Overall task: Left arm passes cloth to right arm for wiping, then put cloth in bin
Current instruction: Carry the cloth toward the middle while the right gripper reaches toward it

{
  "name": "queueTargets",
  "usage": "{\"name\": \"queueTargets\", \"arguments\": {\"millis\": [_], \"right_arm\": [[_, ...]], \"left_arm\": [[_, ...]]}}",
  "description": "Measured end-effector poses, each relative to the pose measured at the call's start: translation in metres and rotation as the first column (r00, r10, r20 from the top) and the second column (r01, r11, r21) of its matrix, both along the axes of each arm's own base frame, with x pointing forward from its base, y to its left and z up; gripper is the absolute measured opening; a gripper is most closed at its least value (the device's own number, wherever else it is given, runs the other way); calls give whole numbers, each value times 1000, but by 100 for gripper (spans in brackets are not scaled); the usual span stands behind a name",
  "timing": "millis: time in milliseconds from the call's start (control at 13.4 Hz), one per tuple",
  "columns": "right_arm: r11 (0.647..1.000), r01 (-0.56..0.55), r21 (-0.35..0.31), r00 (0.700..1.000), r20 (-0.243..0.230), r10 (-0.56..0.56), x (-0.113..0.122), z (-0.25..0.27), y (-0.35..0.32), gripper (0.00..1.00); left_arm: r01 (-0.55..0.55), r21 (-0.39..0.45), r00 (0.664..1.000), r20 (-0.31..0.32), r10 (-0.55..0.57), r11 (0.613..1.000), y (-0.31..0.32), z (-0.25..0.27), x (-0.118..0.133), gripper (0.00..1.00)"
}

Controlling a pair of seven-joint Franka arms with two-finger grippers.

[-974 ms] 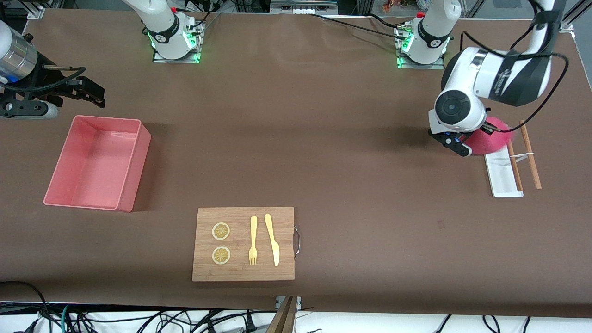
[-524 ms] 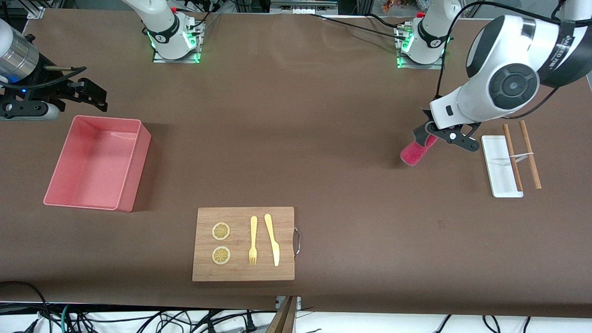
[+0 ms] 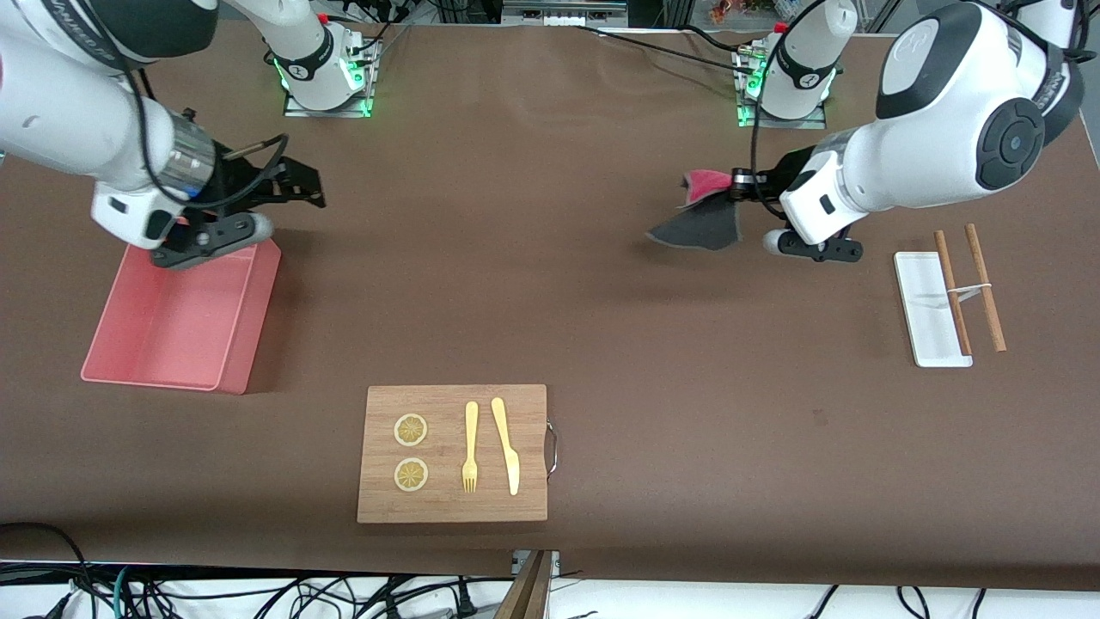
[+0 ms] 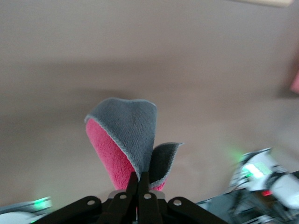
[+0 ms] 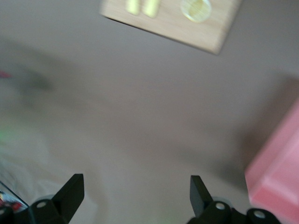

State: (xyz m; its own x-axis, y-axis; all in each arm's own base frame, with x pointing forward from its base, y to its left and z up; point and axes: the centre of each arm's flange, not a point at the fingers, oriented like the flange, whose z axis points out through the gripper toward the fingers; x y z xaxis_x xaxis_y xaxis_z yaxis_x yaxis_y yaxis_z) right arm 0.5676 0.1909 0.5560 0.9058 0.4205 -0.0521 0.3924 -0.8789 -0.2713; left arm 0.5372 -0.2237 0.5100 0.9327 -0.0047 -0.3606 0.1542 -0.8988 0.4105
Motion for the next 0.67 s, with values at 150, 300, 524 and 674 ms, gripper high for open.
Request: {"name": "queueTargets", "arguments": {"millis": [150,300,524,674], "right_arm": [[990,-90,106,995,53,84,5,-10,37,100],[968,-163,193,983,114,142,15,-33,74,100],[908,-271,319,958,176,225,25,-74,114,100],[873,-328,362,938,234,256,30,-90,128,100]], "left_arm": [[-127,-104,992,6,128,986,-39,12,2,2],[-243,-207,969,-11,246,948,-70,26,2,2],[-418,-302,907,-84,412,857,-109,46,-3,2],[-530,-325,846,-149,511,783,-129,57,-8,2]]}}
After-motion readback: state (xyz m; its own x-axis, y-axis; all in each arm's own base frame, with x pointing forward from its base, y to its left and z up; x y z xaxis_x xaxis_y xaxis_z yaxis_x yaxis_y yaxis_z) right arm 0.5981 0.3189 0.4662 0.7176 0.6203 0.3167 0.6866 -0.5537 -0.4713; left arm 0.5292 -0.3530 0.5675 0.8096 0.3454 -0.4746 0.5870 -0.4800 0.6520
